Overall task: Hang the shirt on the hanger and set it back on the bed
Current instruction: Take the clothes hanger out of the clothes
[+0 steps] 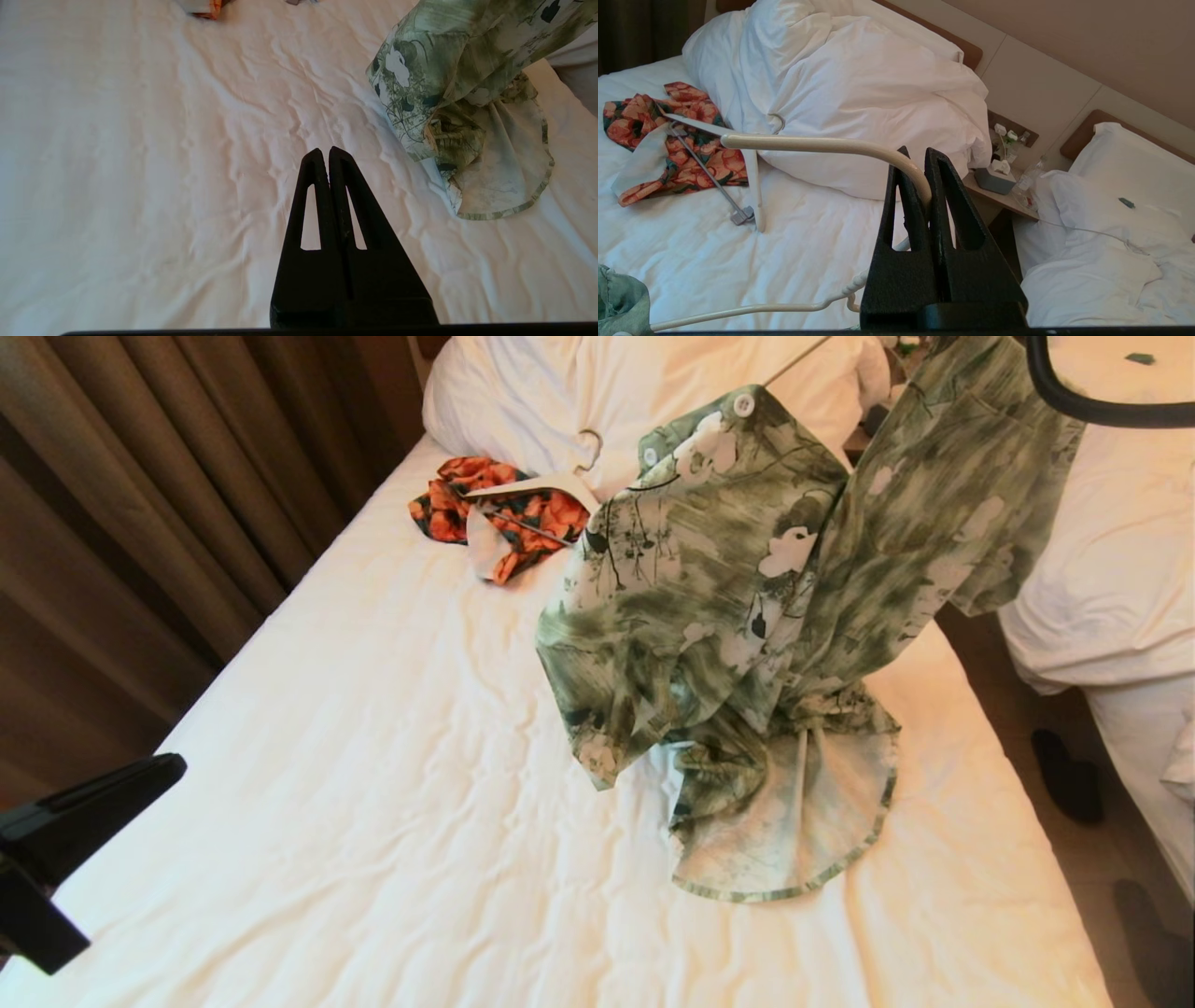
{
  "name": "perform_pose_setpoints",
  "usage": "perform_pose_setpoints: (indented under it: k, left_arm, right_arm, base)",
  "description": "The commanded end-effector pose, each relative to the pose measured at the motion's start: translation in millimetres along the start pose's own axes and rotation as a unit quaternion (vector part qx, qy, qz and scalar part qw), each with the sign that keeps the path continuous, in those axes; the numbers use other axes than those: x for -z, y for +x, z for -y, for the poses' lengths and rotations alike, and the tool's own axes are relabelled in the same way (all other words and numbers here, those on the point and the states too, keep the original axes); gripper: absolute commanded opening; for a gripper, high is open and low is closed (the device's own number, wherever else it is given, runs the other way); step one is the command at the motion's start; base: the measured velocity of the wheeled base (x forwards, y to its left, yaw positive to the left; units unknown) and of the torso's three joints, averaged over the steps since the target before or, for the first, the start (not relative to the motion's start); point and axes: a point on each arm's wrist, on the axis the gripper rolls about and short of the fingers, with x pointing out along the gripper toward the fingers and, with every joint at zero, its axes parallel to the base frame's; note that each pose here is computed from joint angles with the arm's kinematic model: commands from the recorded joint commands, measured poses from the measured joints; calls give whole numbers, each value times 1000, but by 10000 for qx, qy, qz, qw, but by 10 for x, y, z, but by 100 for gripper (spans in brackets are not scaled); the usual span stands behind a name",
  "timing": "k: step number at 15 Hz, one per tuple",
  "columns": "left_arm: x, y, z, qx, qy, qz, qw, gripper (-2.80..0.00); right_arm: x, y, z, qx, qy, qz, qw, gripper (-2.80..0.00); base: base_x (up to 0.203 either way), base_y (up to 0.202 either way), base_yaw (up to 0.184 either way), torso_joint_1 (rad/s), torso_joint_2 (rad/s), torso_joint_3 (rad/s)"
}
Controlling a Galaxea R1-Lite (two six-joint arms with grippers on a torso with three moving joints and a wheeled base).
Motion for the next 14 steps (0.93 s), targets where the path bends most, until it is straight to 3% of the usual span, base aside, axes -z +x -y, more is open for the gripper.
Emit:
perform_pose_setpoints:
  k: [1, 6, 14]
  left_arm:
    - [-5, 89, -3, 21, 4, -76, 10000, -280]
    - [38, 66, -6, -39, -24, -89, 9999, -280]
    - [288, -99, -3, -165, -28, -201, 9997, -280]
  right_arm:
    - [17, 15, -29, -10, -32, -20, 10000, -280]
    - [61, 49, -86, -43, -43, -68, 10000, -280]
    - [146, 101, -164, -52, 34, -130, 9999, -280]
  base:
    - [0, 0, 0, 0, 0, 0]
    - [0, 0, 0, 0, 0, 0]
    - [0, 0, 0, 0, 0, 0]
